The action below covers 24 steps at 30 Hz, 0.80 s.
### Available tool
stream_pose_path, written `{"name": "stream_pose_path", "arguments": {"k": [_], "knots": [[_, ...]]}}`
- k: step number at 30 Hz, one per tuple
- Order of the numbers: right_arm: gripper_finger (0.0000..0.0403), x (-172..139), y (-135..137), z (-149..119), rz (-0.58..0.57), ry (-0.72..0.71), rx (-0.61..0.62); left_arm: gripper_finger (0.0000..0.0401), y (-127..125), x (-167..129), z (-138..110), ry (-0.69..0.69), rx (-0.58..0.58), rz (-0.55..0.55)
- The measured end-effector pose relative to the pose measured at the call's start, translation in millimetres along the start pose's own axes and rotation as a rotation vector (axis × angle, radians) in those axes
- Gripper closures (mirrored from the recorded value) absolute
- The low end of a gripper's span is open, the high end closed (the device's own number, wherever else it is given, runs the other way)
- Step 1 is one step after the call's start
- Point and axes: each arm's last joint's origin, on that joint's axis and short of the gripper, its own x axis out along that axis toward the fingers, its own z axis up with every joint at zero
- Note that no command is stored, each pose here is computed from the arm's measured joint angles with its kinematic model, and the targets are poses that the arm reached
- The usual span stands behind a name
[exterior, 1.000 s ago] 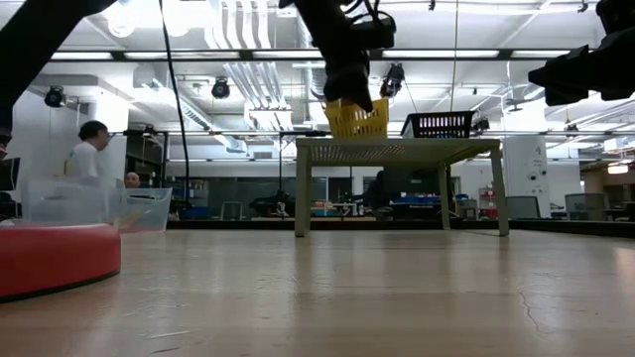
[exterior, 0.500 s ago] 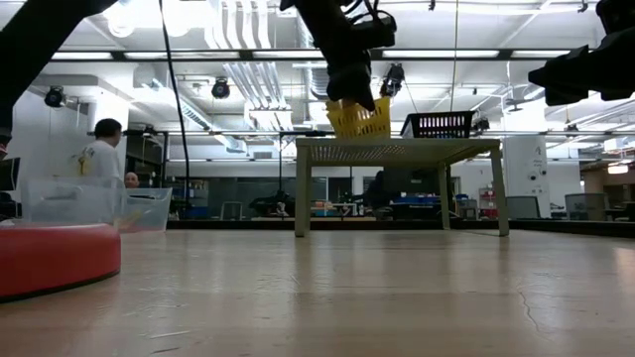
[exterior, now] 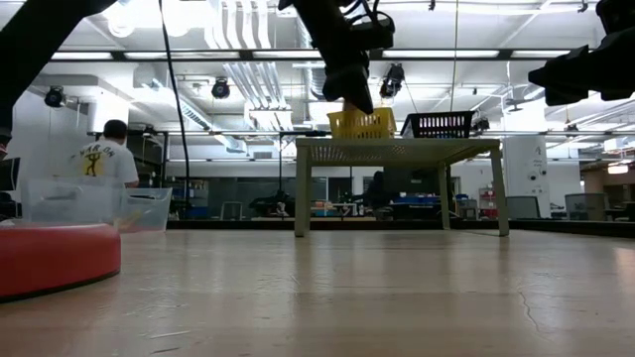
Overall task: Pick & Place Office Desk Supplies
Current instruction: Put the yellow bin with the crayons on the shelf, then put the transparent bin with the rubber bands on the shelf
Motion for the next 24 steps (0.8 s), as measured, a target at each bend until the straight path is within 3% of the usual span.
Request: {"name": "stream_pose_path", "arguments": {"k": [13, 24], "knots": [[0.0335, 0, 0, 0, -0.001, 0.000, 0.000, 0.0204, 0, 0, 0, 0.005, 0.000, 0.006], [0.0335, 0, 0, 0, -0.001, 0.000, 0.000, 0.0210, -6, -39, 5, -0.007, 0.004, -0.017]]}}
